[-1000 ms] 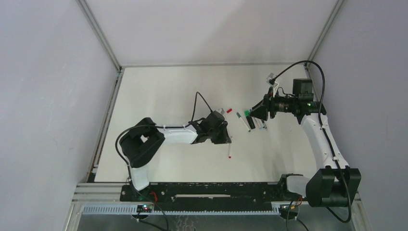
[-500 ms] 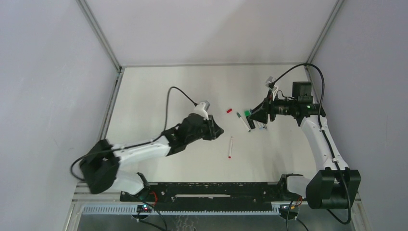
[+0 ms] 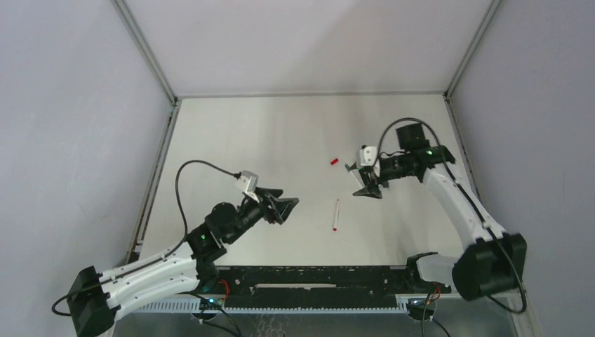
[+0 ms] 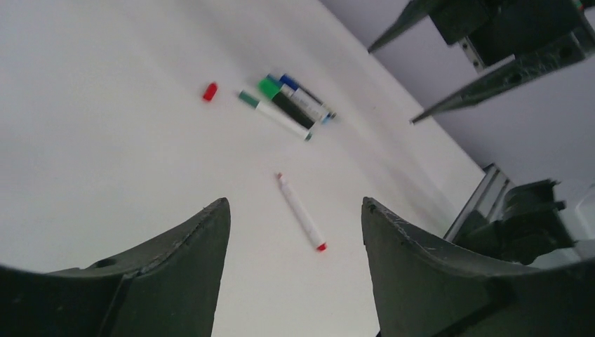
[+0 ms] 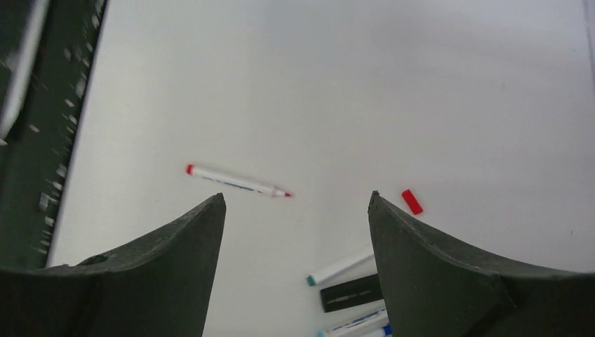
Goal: Insert the pens into the pen caps
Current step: Place the pen at the center of the board, then move the pen cap to the center of the board.
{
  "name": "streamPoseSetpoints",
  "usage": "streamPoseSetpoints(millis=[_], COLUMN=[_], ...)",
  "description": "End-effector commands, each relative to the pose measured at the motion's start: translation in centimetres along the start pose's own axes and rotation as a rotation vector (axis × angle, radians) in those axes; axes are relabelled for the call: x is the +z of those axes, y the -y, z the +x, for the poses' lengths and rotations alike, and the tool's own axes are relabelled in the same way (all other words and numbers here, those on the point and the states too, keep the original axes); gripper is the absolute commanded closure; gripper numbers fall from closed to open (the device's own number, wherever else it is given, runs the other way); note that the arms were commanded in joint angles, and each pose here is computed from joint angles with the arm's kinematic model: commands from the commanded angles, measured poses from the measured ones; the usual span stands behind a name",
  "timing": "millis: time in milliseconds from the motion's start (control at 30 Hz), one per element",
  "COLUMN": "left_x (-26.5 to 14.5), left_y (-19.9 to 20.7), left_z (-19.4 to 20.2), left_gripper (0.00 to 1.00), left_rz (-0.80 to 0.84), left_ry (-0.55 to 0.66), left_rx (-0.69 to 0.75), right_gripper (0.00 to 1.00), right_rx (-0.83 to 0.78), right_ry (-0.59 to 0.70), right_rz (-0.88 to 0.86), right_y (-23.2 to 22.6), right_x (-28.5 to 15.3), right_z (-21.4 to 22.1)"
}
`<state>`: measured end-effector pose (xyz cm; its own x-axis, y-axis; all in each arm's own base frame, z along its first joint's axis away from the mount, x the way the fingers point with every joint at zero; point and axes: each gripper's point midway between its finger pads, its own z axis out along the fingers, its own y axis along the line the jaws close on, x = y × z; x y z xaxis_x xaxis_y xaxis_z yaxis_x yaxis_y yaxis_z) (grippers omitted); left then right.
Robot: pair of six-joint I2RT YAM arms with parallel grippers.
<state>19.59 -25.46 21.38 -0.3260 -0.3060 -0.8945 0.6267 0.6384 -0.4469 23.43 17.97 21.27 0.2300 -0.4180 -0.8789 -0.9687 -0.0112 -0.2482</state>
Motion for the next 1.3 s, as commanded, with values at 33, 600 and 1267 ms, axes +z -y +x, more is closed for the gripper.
streamPoseSetpoints(millis=[33, 600, 1267], left_x=[-1.9, -5.0, -4.6], left_y=[-2.3, -5.7, -6.3], left_z=[1.9, 2.7, 3.2], left_gripper=[0.27, 0.25, 0.25], left_rz=[-0.029, -0.121, -0.151], left_ry=[0.05, 0.156, 0.134], left_rx=[0.0, -0.038, -0.012], right_gripper=[0.2, 0.48, 0.56], right_rx=[-0.237, -0.16, -0.139], right_ry=[-0.21, -0.502, -0.614], right_rz=[-0.096, -0.243, -0.269], right_y=[3.5, 12.8, 14.7], right_x=[2.2, 9.2, 12.3], right_z=[3.8, 14.1, 18.5])
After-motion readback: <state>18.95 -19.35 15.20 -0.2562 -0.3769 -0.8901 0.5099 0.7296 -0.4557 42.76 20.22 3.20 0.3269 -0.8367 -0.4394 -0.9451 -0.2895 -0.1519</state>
